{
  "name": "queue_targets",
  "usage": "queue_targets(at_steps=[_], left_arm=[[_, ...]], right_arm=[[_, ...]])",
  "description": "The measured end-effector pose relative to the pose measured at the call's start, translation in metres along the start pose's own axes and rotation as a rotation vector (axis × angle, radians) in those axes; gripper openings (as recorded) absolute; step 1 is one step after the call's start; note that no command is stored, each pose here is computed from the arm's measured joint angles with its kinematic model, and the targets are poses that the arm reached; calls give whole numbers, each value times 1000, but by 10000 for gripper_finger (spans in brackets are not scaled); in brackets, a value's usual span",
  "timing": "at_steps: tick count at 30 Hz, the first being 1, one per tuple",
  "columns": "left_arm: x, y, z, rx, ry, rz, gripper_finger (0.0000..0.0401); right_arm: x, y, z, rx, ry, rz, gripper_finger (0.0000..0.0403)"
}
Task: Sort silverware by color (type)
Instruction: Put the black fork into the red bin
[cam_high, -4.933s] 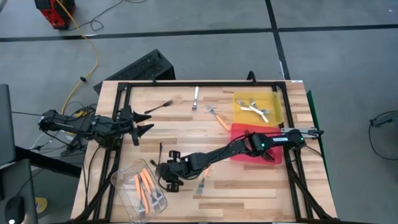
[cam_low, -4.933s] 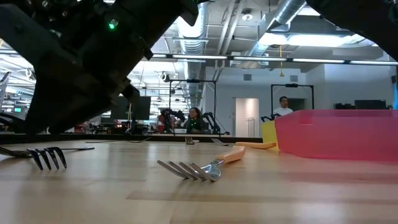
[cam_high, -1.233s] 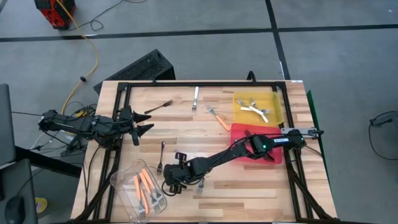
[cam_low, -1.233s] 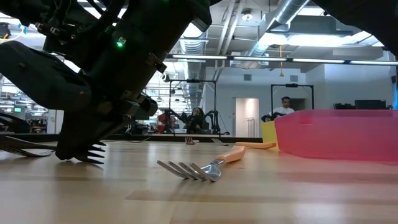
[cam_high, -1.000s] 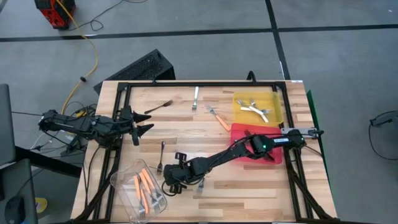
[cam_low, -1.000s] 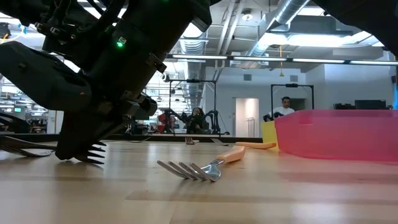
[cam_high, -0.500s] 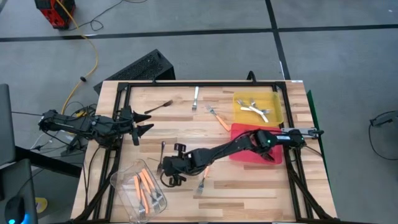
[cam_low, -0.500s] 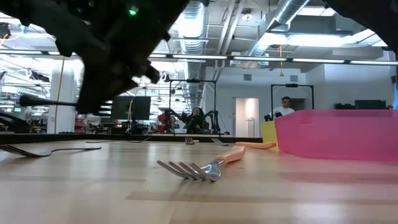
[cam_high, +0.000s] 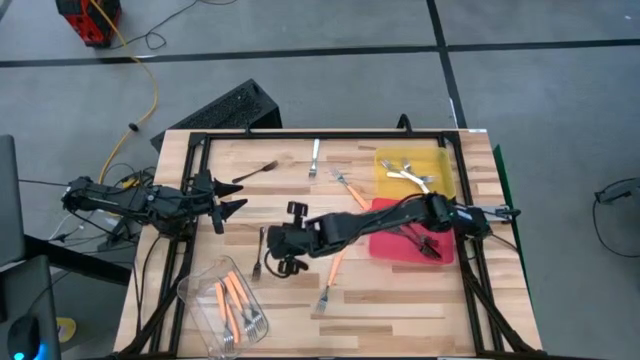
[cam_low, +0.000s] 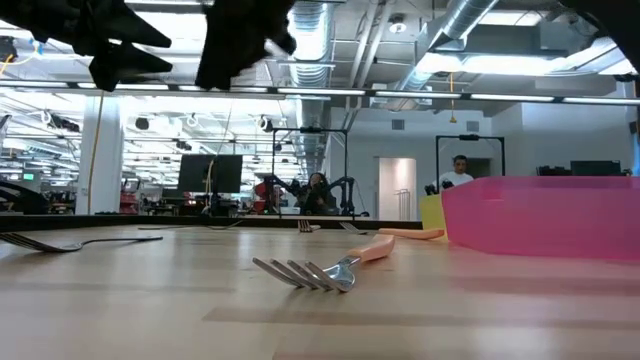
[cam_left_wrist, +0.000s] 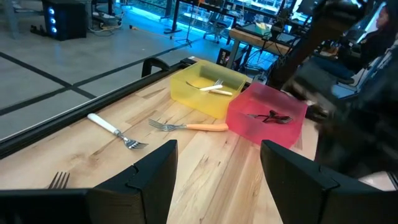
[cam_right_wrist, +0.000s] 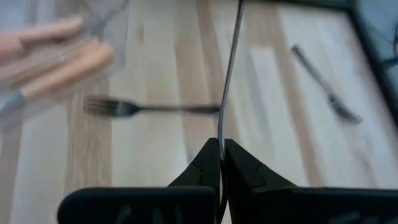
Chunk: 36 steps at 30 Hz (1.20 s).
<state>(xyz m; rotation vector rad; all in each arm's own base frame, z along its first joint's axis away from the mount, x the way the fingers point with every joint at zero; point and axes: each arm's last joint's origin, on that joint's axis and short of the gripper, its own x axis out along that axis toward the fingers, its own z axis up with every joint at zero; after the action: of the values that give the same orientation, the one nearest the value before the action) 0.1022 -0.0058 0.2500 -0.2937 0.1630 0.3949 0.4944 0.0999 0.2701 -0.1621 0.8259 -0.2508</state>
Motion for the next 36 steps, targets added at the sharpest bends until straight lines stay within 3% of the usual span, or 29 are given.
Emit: queue_targets(at_steps=[15,36], left_arm=[[0,0,0,6,-1,-1,215],[0,0,0,7,2,-2,215]], right_arm=[[-56,-56,-3,-67,164,-65,25],[-170,-167,-9,73,158,-169,29]])
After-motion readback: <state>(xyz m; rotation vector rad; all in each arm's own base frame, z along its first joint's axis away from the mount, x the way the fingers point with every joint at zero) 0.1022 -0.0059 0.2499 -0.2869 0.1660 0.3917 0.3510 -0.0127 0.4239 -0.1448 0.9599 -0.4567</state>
